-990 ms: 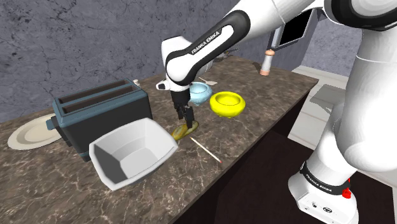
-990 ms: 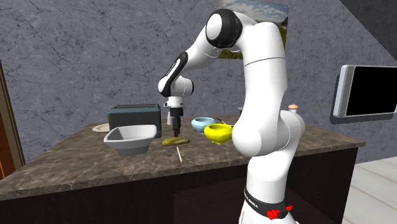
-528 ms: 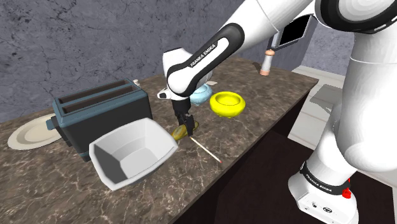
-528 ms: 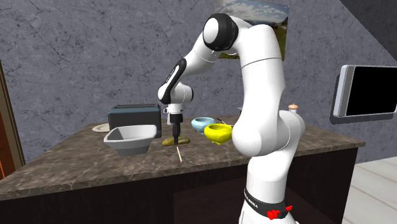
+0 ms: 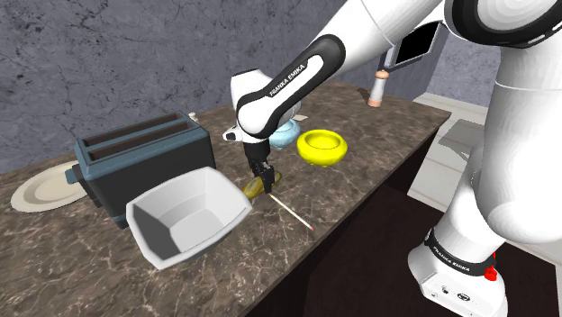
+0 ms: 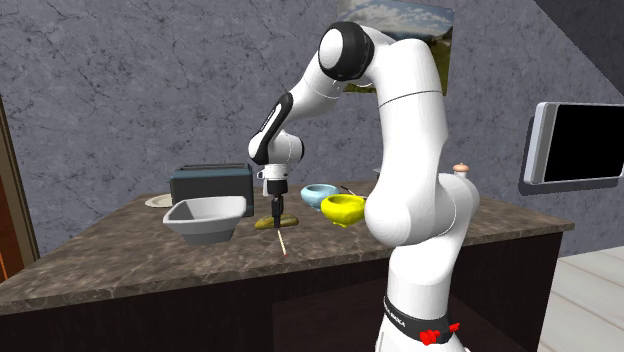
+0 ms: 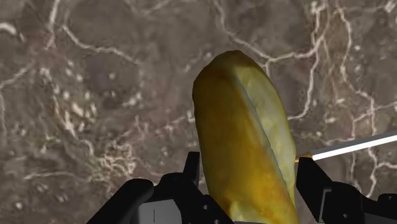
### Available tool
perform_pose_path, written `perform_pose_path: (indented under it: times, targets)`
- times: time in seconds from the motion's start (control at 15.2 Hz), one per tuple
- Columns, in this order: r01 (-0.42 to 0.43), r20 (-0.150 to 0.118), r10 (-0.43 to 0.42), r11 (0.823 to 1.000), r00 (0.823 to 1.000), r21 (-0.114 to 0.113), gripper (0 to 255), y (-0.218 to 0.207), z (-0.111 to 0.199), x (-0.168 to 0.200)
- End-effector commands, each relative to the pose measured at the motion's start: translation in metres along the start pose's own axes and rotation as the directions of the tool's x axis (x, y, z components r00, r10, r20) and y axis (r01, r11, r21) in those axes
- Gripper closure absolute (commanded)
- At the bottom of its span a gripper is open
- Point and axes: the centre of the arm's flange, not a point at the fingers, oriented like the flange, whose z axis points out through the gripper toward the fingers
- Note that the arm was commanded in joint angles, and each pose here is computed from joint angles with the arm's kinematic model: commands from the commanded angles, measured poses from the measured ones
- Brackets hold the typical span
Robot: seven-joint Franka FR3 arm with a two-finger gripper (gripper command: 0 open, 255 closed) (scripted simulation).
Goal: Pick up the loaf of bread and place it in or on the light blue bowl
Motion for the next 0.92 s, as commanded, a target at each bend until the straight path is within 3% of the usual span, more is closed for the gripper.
perform_pose_path:
  times: [0.0, 0.53, 0.86]
  targets:
    - [0.000, 0.000, 0.000, 1.000, 1.000, 0.000, 255, 0.000, 0.000, 0.000]
    - [0.000, 0.000, 0.000, 1.000, 1.000, 0.000, 255, 0.000, 0.000, 0.000]
    - [0.000, 0.000, 0.000, 1.000, 1.000, 0.000, 255, -0.005, -0.026, -0.001]
